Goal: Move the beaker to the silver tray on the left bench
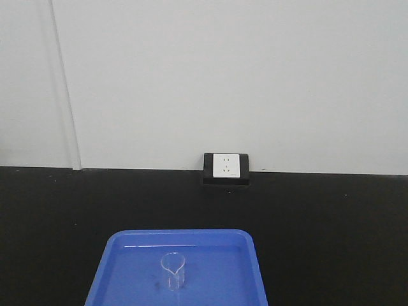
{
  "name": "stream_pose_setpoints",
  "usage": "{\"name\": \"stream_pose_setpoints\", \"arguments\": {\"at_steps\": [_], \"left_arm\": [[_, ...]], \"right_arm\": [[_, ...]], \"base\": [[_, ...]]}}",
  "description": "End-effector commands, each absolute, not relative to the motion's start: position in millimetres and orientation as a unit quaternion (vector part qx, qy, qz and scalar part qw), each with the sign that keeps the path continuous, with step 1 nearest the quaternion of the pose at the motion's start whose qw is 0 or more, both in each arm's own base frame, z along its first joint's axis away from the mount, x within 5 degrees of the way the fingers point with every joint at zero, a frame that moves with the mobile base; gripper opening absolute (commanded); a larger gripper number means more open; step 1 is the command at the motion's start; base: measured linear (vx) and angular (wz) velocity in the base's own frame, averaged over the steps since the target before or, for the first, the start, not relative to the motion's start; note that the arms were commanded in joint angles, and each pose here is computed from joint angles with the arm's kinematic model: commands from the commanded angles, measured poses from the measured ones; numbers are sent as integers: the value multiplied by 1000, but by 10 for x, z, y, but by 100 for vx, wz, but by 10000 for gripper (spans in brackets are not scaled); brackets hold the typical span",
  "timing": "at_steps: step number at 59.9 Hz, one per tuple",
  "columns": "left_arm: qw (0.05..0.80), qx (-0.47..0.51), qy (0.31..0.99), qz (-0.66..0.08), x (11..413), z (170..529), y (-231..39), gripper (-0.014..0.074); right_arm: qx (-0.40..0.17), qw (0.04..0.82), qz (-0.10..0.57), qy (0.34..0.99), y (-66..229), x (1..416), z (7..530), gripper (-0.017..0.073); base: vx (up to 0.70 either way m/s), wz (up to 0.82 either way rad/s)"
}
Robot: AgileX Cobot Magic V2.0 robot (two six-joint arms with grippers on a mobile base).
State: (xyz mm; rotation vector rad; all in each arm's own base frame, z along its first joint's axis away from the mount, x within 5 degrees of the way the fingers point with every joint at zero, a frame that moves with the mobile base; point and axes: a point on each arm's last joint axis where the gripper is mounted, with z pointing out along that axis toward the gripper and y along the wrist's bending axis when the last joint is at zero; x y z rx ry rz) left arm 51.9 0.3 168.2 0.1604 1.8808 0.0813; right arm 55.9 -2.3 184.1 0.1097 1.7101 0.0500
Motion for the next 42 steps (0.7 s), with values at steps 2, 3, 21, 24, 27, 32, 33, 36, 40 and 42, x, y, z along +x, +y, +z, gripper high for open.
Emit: {"name": "stream_pose_setpoints", "arguments": {"at_steps": [2,3,21,24,27,32,33,36,40,42], "left_arm": [[614,71,786,31,539,1690,-9,1],[614,71,786,31,539,1690,-9,1],[614,71,786,31,539,1690,-9,1],[614,71,786,31,539,1690,-9,1],[614,71,786,31,539,1690,-9,1],[614,71,786,31,539,1690,-9,1],[614,71,786,31,539,1690,-9,1],[614,71,786,31,539,1690,-9,1],[614,71,786,31,539,1690,-9,1],[614,71,786,31,539,1690,-9,1]], "right_arm": [[42,693,20,719,-20,561,1920,-11],[42,693,20,719,-20,561,1920,-11],[42,693,20,719,-20,561,1920,-11],[41,697,20,715,-19,561,1931,-11],[39,708,21,704,-16,562,1959,-11],[32,742,24,669,-7,557,2051,-11],[30,750,25,660,-5,554,2075,-11],[25,780,29,625,4,538,2164,-11],[20,813,34,580,13,506,2296,-11],[19,826,37,562,15,486,2385,-11]], "base": [[0,0],[0,0],[0,0],[0,0],[0,0],[0,0],[0,0],[0,0],[0,0],[0,0]]}}
